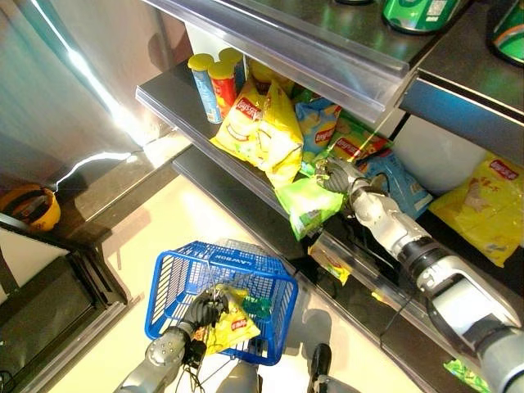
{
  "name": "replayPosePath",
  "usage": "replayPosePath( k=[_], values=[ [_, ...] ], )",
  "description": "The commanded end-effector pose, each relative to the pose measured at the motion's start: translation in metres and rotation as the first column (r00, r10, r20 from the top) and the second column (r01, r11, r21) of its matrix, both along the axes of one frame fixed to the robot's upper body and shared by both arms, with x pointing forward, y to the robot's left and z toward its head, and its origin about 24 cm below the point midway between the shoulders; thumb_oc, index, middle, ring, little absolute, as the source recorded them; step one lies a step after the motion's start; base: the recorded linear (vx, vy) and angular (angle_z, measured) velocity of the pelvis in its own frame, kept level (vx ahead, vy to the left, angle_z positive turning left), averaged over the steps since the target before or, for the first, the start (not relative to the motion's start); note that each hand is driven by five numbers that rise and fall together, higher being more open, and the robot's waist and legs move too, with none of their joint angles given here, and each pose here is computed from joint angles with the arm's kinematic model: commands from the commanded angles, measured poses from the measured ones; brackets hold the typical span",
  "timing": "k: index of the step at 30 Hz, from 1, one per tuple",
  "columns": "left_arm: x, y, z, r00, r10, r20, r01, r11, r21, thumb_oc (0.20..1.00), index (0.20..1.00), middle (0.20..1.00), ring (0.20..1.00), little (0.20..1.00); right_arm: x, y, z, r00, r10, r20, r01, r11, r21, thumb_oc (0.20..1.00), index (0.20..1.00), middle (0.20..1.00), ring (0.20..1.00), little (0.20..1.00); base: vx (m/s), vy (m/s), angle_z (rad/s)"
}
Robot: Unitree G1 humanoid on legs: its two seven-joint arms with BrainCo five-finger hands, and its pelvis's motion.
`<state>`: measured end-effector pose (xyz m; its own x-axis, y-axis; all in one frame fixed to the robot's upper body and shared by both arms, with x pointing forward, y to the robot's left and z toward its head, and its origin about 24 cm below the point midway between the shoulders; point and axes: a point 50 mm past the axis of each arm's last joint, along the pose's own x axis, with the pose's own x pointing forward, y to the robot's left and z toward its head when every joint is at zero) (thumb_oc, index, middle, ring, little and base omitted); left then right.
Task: Pick up the snacks into the basket
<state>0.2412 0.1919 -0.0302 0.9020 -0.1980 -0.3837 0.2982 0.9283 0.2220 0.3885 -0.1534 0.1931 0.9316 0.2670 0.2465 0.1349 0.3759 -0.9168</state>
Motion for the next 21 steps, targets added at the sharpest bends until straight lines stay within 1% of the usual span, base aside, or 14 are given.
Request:
replayPosePath(
  k=[1,2,3,4,6,7,13,15,17,18,20,21],
  values=[
    [0.011,-0.012,0.052,0.956,-0.114,0.269,0.125,0.992,-0.024,0.200,0.200,0.200,0.200,0.200,-0.014,0.008,0.028,0.986,0.108,0.130,-0.106,0.994,-0.023,0.200,0.200,0.200,0.200,0.200,0.00,0.000,0.00],
    [0.011,-0.010,0.052,0.956,-0.108,0.274,0.116,0.993,-0.013,0.200,0.200,0.200,0.200,0.200,-0.025,0.007,0.038,0.972,0.151,0.177,-0.150,0.988,-0.018,0.200,0.200,0.200,0.200,0.200,0.00,0.000,0.00],
    [0.011,-0.010,0.052,0.956,-0.109,0.274,0.117,0.993,-0.013,0.200,0.200,0.200,0.200,0.200,-0.025,0.007,0.038,0.973,0.151,0.177,-0.150,0.989,-0.018,0.200,0.200,0.200,0.200,0.200,0.00,0.000,0.00],
    [0.012,-0.006,0.052,0.956,-0.088,0.280,0.094,0.995,-0.009,0.200,0.200,0.200,0.200,0.200,-0.040,0.002,0.043,0.957,0.193,0.217,-0.199,0.980,0.005,0.200,0.200,0.200,0.200,0.200,0.00,0.000,0.00],
    [0.011,-0.005,0.052,0.957,-0.079,0.281,0.085,0.996,-0.009,0.200,0.200,0.200,0.200,0.200,-0.047,-0.001,0.046,0.950,0.205,0.236,-0.217,0.976,0.027,0.200,0.200,0.200,0.200,0.200,0.00,0.000,0.00],
    [0.011,-0.001,0.051,0.959,-0.054,0.279,0.059,0.998,-0.008,0.200,0.200,0.200,0.200,0.200,-0.059,-0.007,0.050,0.936,0.229,0.266,-0.253,0.966,0.059,0.200,0.200,0.200,0.200,0.200,0.00,0.000,0.00],
    [0.014,0.008,0.050,0.957,0.018,0.290,-0.015,1.000,-0.014,0.200,0.200,0.200,0.200,0.200,-0.097,-0.031,0.054,0.904,0.249,0.347,-0.334,0.920,0.207,0.200,0.200,0.200,0.200,0.200,0.00,0.001,-0.01],
    [0.015,0.012,0.050,0.954,0.046,0.295,-0.043,0.999,-0.015,0.200,0.200,0.200,0.200,0.200,-0.106,-0.040,0.051,0.902,0.241,0.359,-0.347,0.899,0.266,0.200,0.200,0.200,0.200,0.200,0.02,0.003,-0.10],
    [0.016,0.013,0.050,0.954,0.053,0.296,-0.050,0.999,-0.015,0.200,0.200,0.200,0.200,0.200,-0.110,-0.043,0.050,0.901,0.239,0.363,-0.349,0.895,0.277,0.200,0.200,0.200,0.200,0.200,0.01,0.001,-0.10],
    [0.017,0.016,0.049,0.953,0.081,0.293,-0.080,0.997,-0.016,0.200,0.200,0.200,0.200,0.200,-0.119,-0.048,0.048,0.898,0.238,0.369,-0.363,0.876,0.318,0.200,0.200,0.200,0.200,0.200,0.02,0.005,-0.12],
    [0.020,0.020,0.049,0.947,0.118,0.298,-0.119,0.993,-0.017,0.200,0.200,0.200,0.200,0.200,-0.128,-0.048,0.038,0.901,0.280,0.330,-0.398,0.837,0.376,0.200,0.200,0.200,0.200,0.200,0.02,0.014,-0.14],
    [0.020,0.020,0.049,0.948,0.117,0.297,-0.118,0.993,-0.016,0.200,0.200,0.200,0.200,0.200,-0.128,-0.049,0.037,0.902,0.279,0.329,-0.396,0.837,0.377,0.200,0.200,0.200,0.200,0.200,0.01,0.013,-0.12]
  ],
)
